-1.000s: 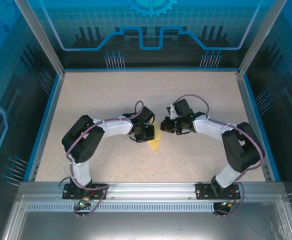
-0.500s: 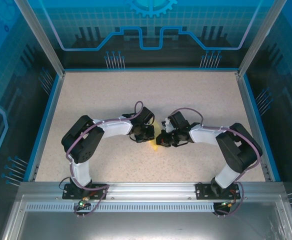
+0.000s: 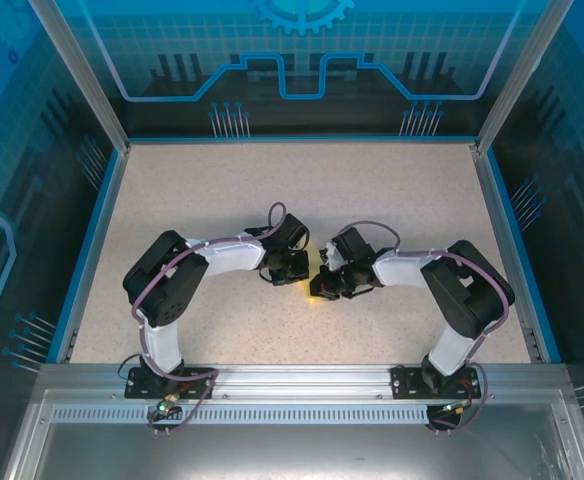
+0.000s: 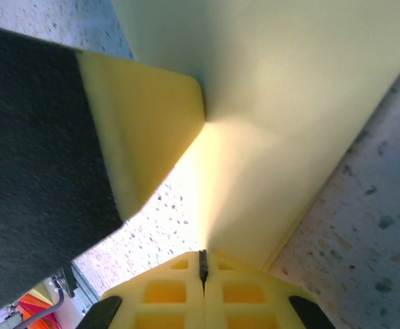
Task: Fold a paper plane with a square sheet of paper (pick it up from the middle)
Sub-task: Third fold the triangle at the center of the table.
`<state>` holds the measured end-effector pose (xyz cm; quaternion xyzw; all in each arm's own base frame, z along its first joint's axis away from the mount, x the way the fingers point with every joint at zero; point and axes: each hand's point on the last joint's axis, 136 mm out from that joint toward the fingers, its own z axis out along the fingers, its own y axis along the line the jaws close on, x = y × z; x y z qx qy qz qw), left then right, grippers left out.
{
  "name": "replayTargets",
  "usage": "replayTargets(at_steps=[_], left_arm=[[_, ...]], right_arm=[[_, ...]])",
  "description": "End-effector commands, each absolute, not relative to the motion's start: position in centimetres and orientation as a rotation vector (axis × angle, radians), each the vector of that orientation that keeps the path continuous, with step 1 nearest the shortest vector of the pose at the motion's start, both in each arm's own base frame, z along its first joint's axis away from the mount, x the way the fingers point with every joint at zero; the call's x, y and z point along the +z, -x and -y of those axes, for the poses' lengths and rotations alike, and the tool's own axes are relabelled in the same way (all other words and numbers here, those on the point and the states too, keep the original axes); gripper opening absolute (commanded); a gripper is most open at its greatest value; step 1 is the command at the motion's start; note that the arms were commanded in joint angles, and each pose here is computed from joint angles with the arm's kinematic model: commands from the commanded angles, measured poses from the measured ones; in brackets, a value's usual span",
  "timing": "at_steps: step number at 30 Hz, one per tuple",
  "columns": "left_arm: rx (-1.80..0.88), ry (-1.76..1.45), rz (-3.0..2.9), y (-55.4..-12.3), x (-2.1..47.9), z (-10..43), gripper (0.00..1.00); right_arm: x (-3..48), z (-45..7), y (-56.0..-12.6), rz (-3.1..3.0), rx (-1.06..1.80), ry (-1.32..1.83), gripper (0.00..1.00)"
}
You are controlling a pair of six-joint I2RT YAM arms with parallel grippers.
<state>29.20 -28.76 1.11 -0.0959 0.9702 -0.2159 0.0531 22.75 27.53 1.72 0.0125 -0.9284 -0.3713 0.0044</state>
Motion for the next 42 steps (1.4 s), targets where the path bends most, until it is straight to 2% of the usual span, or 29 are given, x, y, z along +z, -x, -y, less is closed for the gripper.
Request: replayTargets(at_steps=[1, 11, 18, 27, 32, 38, 42], left_arm=[[-0.279, 0.368, -3.138, -24.6, -4.6, 23.7, 0.00], [-0.253, 0.380, -3.137, -24.5, -4.8, 23.4, 0.00], [-0.256, 0.382, -3.137, -24.6, -4.8, 23.4, 0.00], [-0.262, 0.379, -3.134, -24.7, -4.7, 23.5, 0.00], [-0.258, 0.375, -3.131, -24.8, -4.7, 23.5, 0.00], [-0.264, 0.369, -3.129, -24.9, -4.6, 23.6, 0.00], [-0.263, 0.367, -3.129, -24.8, -4.6, 23.6, 0.00]], right_arm=[[0.5, -27.3, -20.6, 2.853, -1.123, -0.075, 0.00], [-0.4, -26.2, -18.8, 2.839, -1.034, -0.110, 0.00], [3.1, -27.6, -20.6, 2.895, -1.152, -0.192, 0.00], [-0.1, -27.1, -18.9, 2.852, -1.024, -0.197, 0.00], [1.0, -26.2, -18.1, 2.860, -1.015, -0.218, 0.00], [5.1, -26.4, -21.4, 2.975, -1.142, -0.205, 0.00], [4.4, -26.7, -23.3, 2.983, -1.144, -0.166, 0.00]])
